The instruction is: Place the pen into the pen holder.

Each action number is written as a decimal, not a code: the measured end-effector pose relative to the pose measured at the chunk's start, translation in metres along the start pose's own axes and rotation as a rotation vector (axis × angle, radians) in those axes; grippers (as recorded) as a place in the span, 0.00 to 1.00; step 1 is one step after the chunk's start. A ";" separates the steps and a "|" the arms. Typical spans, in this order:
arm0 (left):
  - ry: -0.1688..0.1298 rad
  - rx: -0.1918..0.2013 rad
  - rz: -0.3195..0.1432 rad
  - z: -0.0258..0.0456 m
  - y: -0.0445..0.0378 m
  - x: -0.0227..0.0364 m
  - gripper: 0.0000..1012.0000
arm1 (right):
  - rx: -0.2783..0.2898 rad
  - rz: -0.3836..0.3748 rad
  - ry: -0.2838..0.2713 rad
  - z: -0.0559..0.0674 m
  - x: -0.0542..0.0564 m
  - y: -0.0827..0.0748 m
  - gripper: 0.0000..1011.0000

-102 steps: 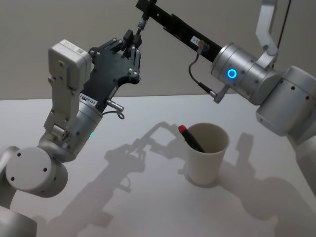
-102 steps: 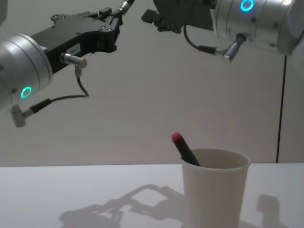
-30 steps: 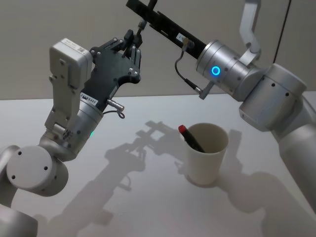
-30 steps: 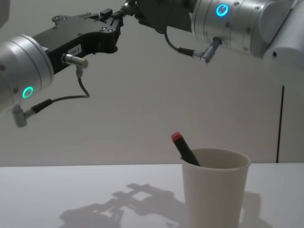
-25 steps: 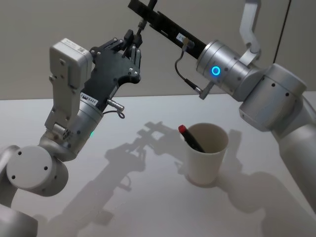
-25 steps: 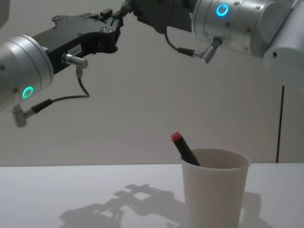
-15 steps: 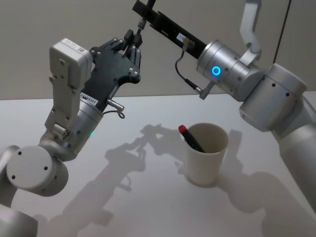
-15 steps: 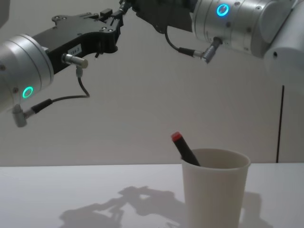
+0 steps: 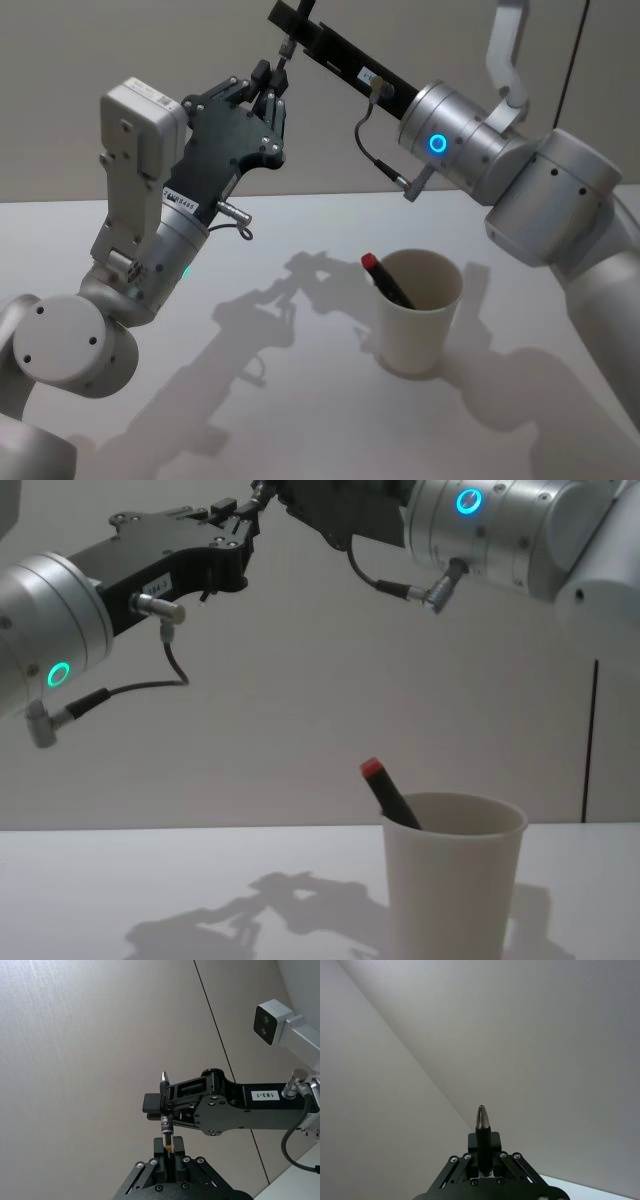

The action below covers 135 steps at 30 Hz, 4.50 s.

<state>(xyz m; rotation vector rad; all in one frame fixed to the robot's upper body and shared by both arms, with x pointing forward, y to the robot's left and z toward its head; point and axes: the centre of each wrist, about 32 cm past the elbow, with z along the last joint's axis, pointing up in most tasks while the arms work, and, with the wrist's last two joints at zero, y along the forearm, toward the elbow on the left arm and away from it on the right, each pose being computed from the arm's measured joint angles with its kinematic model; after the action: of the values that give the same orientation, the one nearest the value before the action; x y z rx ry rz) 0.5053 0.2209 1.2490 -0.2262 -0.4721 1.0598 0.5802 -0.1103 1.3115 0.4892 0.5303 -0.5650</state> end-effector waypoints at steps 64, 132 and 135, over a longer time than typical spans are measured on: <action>0.000 0.000 0.000 0.0000 0.0000 0.0000 0.99 | 0.069 -0.097 -0.183 0.021 -0.005 -0.007 0.13; 0.000 0.000 0.000 0.0000 0.0000 0.0000 0.99 | -0.266 0.083 -0.788 0.077 -0.012 -0.149 0.13; 0.000 0.000 0.000 0.0000 0.0000 0.0000 0.99 | -0.308 0.068 -0.792 0.073 -0.009 -0.153 0.13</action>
<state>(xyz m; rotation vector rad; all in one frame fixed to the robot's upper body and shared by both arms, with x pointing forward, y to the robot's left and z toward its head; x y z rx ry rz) 0.5053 0.2209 1.2490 -0.2262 -0.4720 1.0596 0.5046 -0.2610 1.3294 -0.0312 -0.1594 -0.5498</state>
